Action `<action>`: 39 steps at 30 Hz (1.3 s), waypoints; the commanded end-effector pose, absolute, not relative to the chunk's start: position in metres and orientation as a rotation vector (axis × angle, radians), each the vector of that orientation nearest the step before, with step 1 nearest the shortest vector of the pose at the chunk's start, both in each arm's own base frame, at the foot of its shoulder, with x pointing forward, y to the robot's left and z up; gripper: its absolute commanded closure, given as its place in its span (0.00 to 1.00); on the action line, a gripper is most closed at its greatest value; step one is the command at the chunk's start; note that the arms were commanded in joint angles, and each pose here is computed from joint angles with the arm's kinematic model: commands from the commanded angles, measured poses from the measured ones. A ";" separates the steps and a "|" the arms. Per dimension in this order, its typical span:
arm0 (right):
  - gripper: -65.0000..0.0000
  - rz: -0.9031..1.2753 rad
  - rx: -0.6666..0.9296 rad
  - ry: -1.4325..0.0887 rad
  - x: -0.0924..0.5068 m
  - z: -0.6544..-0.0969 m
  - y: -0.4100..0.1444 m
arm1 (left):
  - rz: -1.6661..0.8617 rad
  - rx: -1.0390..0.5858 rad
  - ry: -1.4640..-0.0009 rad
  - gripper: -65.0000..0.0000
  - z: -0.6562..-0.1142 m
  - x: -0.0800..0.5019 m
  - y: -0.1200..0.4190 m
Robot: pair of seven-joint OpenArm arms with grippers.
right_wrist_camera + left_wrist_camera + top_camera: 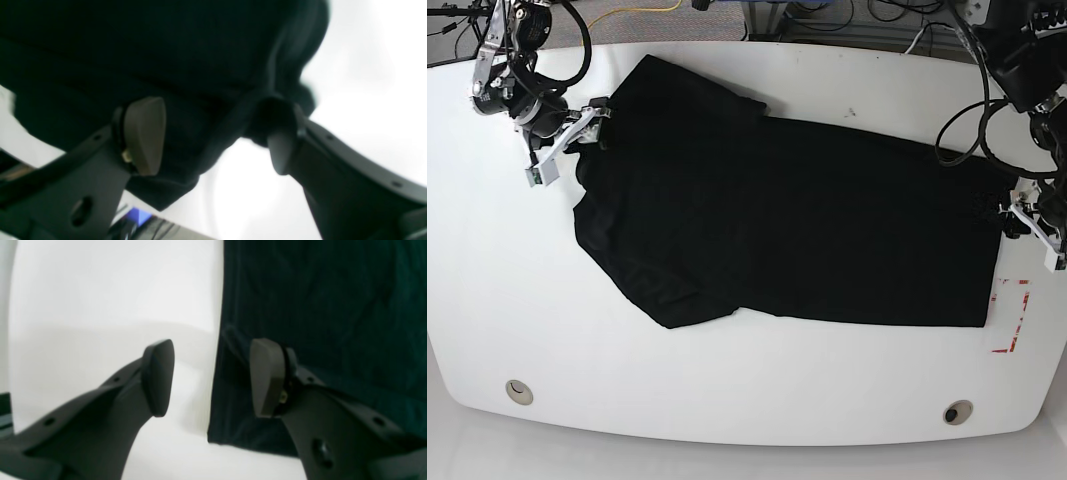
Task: Fold the T-shirt properly
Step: 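Move the right gripper along the shirt's side edge toward the hem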
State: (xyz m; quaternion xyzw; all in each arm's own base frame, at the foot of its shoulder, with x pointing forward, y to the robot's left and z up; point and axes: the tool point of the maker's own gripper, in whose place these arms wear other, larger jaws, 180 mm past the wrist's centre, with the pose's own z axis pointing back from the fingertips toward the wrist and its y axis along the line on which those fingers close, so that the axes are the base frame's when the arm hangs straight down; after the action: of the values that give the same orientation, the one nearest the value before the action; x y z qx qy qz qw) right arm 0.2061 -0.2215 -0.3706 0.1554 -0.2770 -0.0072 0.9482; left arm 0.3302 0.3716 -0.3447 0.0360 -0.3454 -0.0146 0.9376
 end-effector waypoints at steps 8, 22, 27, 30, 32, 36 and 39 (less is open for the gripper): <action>0.31 -0.047 0.281 -0.707 0.215 -0.333 -0.237 | -0.049 0.143 -0.845 0.47 -0.289 0.355 0.390; 0.31 -0.076 0.223 -0.848 0.273 -0.314 -0.244 | -0.035 0.230 -0.954 0.47 -0.245 0.352 0.403; 0.31 -0.039 0.254 -0.874 0.309 -0.317 -0.232 | -0.009 0.237 -0.964 0.47 -0.243 0.348 0.411; 0.31 -0.045 0.293 -0.878 0.333 -0.321 -0.226 | -0.003 0.239 -0.965 0.47 -0.242 0.347 0.412; 0.31 -0.055 0.304 -0.885 0.349 -0.320 -0.227 | -0.002 0.238 -0.962 0.47 -0.244 0.347 0.412; 0.31 -0.071 0.294 -0.899 0.378 -0.320 -0.231 | -0.002 0.236 -0.950 0.47 -0.248 0.344 0.412; 0.31 -0.053 0.272 -0.908 0.397 -0.320 -0.232 | -0.005 0.234 -0.934 0.47 -0.254 0.339 0.411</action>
State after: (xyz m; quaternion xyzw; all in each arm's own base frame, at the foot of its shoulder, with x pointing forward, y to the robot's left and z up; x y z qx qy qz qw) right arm 0.3782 -0.2275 -0.3360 0.1384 -0.4106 -0.0378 0.9005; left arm 0.3362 0.4056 -0.2715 0.0998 -0.4286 0.0039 0.8980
